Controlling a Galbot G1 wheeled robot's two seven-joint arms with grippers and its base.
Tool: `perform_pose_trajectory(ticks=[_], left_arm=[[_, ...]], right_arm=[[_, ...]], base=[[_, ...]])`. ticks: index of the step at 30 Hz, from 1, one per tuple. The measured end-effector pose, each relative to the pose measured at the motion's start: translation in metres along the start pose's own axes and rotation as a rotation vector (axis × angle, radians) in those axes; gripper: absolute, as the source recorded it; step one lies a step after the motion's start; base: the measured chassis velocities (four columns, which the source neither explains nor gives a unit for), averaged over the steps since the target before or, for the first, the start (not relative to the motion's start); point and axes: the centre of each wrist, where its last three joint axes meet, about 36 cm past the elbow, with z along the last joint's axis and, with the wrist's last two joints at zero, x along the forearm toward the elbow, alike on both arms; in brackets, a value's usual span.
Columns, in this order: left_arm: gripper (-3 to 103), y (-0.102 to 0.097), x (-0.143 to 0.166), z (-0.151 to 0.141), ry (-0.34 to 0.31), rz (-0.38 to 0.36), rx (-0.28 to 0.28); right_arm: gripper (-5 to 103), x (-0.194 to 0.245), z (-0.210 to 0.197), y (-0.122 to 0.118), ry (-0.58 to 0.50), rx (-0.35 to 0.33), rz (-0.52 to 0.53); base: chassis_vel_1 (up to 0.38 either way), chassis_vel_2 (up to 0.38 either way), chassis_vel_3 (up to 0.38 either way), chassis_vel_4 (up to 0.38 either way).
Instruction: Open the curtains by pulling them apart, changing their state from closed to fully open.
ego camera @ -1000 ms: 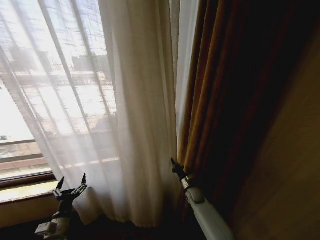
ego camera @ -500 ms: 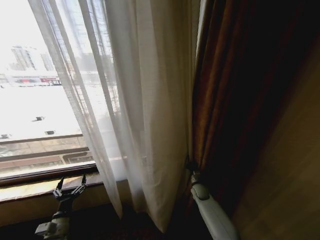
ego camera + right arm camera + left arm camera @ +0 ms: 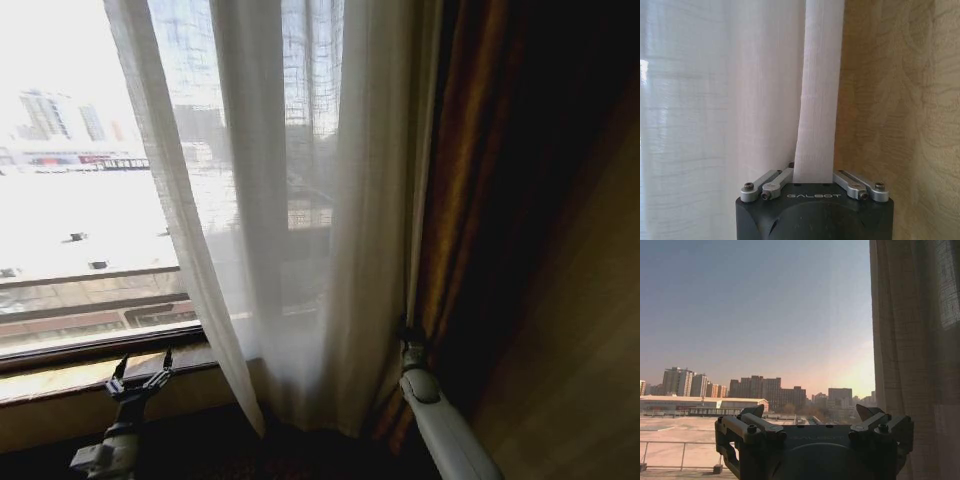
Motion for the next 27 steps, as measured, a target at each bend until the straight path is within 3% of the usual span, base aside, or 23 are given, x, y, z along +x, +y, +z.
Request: perform_pose_trajectory(ticks=[1, 2, 5, 8, 11, 13, 14, 21, 24, 27], left_arm=[[100, 0.000, 0.000, 0.000, 0.000, 0.000, 0.000], [100, 0.000, 0.000, 0.000, 0.000, 0.000, 0.000], [100, 0.000, 0.000, 0.000, 0.000, 0.000, 0.000], [100, 0.000, 0.000, 0.000, 0.000, 0.000, 0.000], [100, 0.000, 0.000, 0.000, 0.000, 0.000, 0.000], [100, 0.000, 0.000, 0.000, 0.000, 0.000, 0.000], [100, 0.000, 0.000, 0.000, 0.000, 0.000, 0.000], [100, 0.000, 0.000, 0.000, 0.000, 0.000, 0.000], [100, 0.000, 0.000, 0.000, 0.000, 0.000, 0.000], [100, 0.000, 0.000, 0.000, 0.000, 0.000, 0.000]], right_arm=[[16, 0.011, -0.004, 0.004, -0.012, -0.016, -0.066], [16, 0.011, -0.004, 0.004, -0.012, -0.016, -0.066], [33, 0.033, -0.005, 0.007, -0.051, -0.031, -0.176], [38, 0.041, -0.007, 0.006, -0.070, -0.034, -0.208], [54, 0.055, -0.011, 0.004, -0.103, -0.019, -0.247], [54, 0.056, -0.012, 0.004, -0.106, -0.014, -0.250], [65, 0.059, -0.014, 0.004, -0.117, 0.002, -0.255], [82, 0.067, -0.016, 0.007, -0.136, 0.007, -0.253], [97, 0.072, -0.016, 0.002, -0.142, 0.025, -0.258], [99, 0.074, -0.017, 0.000, -0.147, 0.028, -0.261]], base=[[0.000, 0.000, 0.000, 0.000], [0.000, 0.000, 0.000, 0.000], [0.000, 0.000, 0.000, 0.000], [0.000, 0.000, 0.000, 0.000], [0.000, 0.000, 0.000, 0.000], [0.000, 0.000, 0.000, 0.000], [0.000, 0.000, 0.000, 0.000], [0.000, 0.000, 0.000, 0.000], [0.015, 0.010, -0.016, -0.020], [0.064, 0.029, -0.072, -0.087]])
